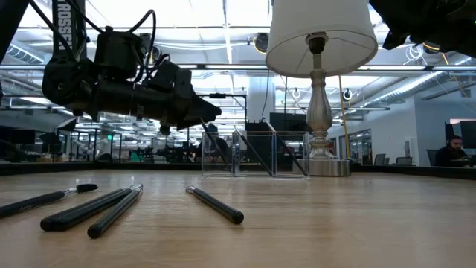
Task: Pick & Place Makeup Brushes
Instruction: Put the black eyeshadow brush into the transparent organizer
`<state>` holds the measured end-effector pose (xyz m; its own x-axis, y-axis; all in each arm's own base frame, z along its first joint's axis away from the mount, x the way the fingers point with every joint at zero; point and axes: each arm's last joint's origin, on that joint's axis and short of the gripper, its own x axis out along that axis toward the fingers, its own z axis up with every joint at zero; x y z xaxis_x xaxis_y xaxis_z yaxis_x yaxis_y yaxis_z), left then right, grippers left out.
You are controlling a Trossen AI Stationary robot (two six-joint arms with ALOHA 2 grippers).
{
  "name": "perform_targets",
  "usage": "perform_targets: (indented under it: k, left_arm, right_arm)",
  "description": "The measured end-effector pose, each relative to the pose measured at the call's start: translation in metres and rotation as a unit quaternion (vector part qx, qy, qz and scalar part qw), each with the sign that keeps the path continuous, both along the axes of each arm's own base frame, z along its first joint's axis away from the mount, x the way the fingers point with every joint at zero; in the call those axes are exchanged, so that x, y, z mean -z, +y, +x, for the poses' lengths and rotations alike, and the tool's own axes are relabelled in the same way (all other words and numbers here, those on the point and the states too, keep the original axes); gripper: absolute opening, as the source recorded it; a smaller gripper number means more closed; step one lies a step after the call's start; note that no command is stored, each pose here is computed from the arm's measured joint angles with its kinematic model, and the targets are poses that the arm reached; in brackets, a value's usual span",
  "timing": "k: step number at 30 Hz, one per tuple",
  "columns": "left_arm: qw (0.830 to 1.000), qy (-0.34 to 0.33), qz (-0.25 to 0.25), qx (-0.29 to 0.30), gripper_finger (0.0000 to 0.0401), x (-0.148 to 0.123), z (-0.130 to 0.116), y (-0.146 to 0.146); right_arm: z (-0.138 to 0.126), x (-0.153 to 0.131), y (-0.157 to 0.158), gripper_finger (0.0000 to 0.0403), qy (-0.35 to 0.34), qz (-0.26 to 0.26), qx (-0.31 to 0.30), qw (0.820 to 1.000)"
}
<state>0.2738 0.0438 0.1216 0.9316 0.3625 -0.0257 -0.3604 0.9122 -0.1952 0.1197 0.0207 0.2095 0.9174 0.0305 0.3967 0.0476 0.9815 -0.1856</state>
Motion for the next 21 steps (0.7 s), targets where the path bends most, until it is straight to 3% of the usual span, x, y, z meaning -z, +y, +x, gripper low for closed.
perform_targets:
  k: [8, 11, 17, 21]
  left_arm:
    - [0.996, -0.019, 0.079, 0.03, 0.0173, -0.036, -0.005, -0.012]
    - [0.993, 0.004, 0.118, 0.03, 0.0174, -0.053, -0.012, -0.018]
    - [0.982, -0.016, 0.186, -0.021, 0.0175, -0.105, -0.041, -0.03]
    - [0.973, -0.023, 0.228, -0.01, 0.0175, -0.131, -0.066, -0.035]
  right_arm:
    - [0.0, 0.0, 0.0, 0.0, 0.0, 0.007, -0.003, 1.0]
    - [0.0, 0.0, 0.0, 0.0, 0.0, 0.009, -0.004, 1.0]
    - [0.0, 0.001, 0.0, 0.0, 0.007, 0.005, -0.003, 1.0]
    - [0.001, 0.002, 0.0, 0.0, 0.013, -0.003, 0.0, 1.0]
